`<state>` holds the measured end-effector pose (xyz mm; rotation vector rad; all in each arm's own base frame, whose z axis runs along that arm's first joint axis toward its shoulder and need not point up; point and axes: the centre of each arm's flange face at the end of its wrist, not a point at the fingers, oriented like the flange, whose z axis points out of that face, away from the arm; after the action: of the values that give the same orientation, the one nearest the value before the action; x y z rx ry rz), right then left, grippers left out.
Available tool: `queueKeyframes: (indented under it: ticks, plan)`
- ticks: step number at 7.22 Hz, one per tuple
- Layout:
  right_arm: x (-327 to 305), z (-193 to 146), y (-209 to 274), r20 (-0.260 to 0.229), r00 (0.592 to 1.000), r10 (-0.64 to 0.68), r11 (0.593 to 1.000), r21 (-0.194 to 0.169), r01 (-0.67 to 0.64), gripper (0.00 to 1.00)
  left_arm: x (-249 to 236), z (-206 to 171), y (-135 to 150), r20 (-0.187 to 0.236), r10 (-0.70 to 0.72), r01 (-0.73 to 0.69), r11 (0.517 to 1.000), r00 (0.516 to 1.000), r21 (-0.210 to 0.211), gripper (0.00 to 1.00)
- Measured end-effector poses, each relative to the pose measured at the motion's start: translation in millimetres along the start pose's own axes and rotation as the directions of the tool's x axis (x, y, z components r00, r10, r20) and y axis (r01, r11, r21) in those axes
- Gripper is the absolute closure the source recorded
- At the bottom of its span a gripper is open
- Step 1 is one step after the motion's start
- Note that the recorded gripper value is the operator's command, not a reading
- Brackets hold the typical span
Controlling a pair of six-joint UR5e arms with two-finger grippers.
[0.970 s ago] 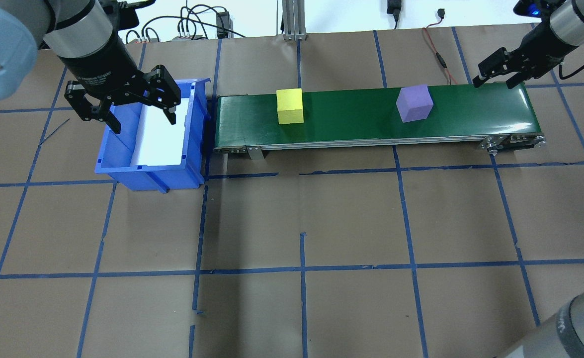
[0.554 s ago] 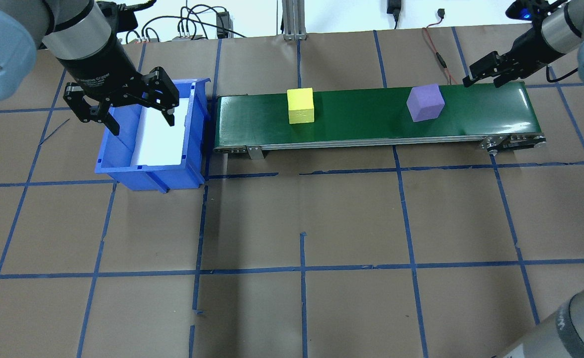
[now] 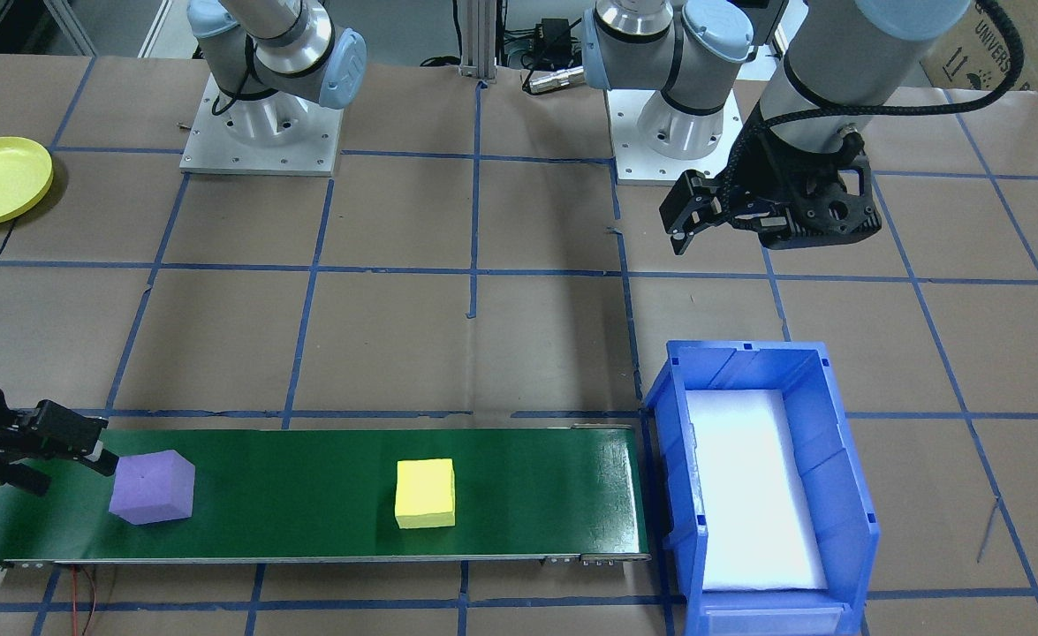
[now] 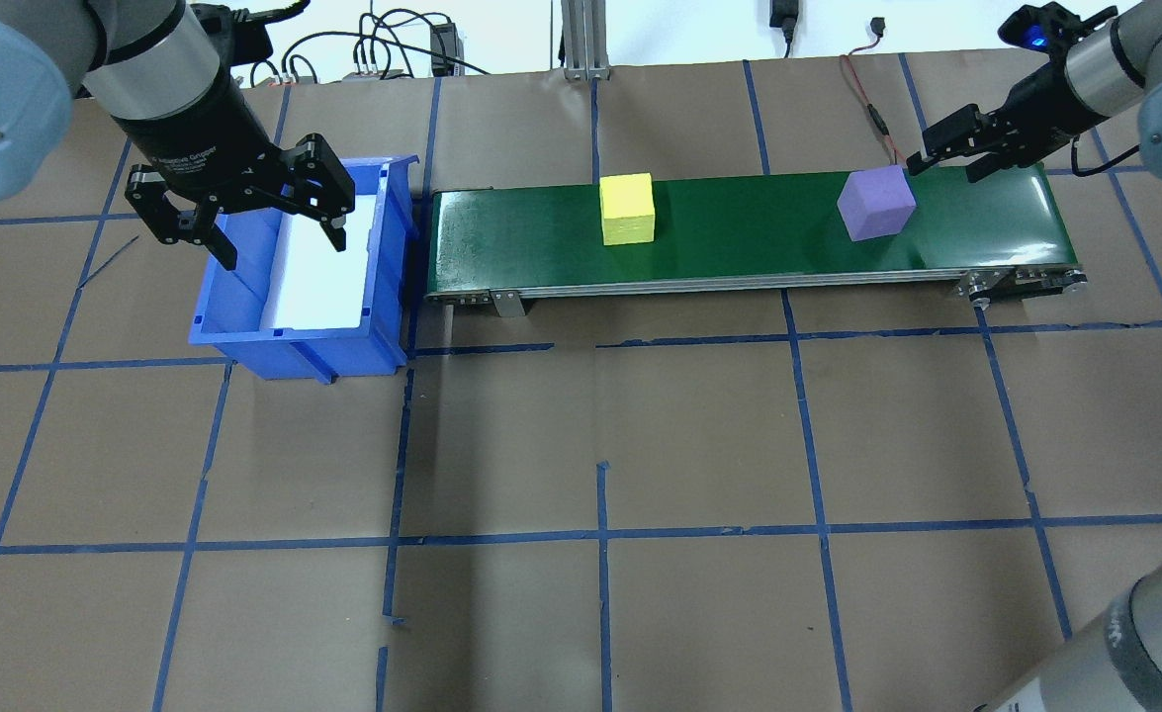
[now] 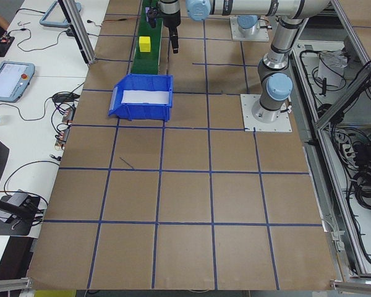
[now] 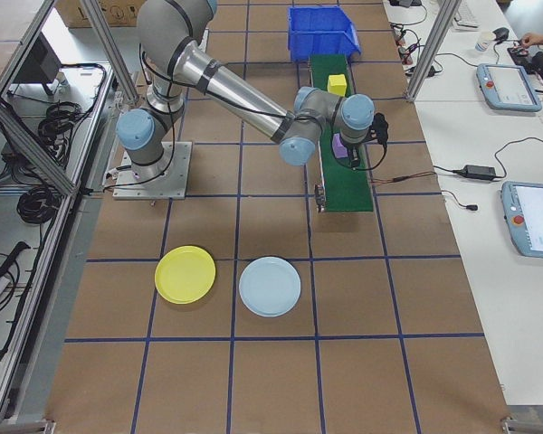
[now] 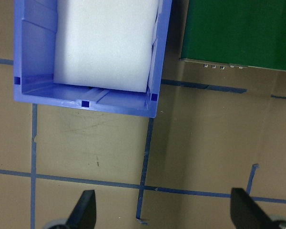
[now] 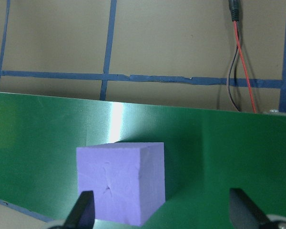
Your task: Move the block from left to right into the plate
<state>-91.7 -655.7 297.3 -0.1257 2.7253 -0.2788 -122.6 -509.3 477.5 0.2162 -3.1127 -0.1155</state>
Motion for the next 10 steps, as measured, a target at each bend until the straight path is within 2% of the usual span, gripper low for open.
queueKeyframes:
  ticks: [3,7,8,9,10]
  plan:
    - [5,9,0,0.008,1.0,0.026,1.0,-0.011,-0.026,0.0,0,1,0,0.001,0.001,-0.001,1.0,1.0,0.0,0.0]
    - [16,23,4,-0.027,0.999,0.037,0.998,-0.05,-0.039,0.0,0,2,-1,0.0,0.002,-0.002,1.0,1.0,0.001,0.0]
    - [18,25,4,-0.033,0.999,0.039,0.998,-0.057,-0.041,0.37,0,1,-1,0.0,0.002,-0.002,1.0,1.0,0.002,0.0]
    - [20,25,4,-0.051,0.998,0.037,0.997,-0.06,-0.04,0.62,0,1,-1,0.0,0.001,-0.001,1.0,1.0,0.002,0.0]
    - [24,22,3,-0.097,0.995,0.027,0.998,-0.061,-0.033,0.77,0,1,-1,0.0,0.001,-0.001,1.0,1.0,0.003,0.0]
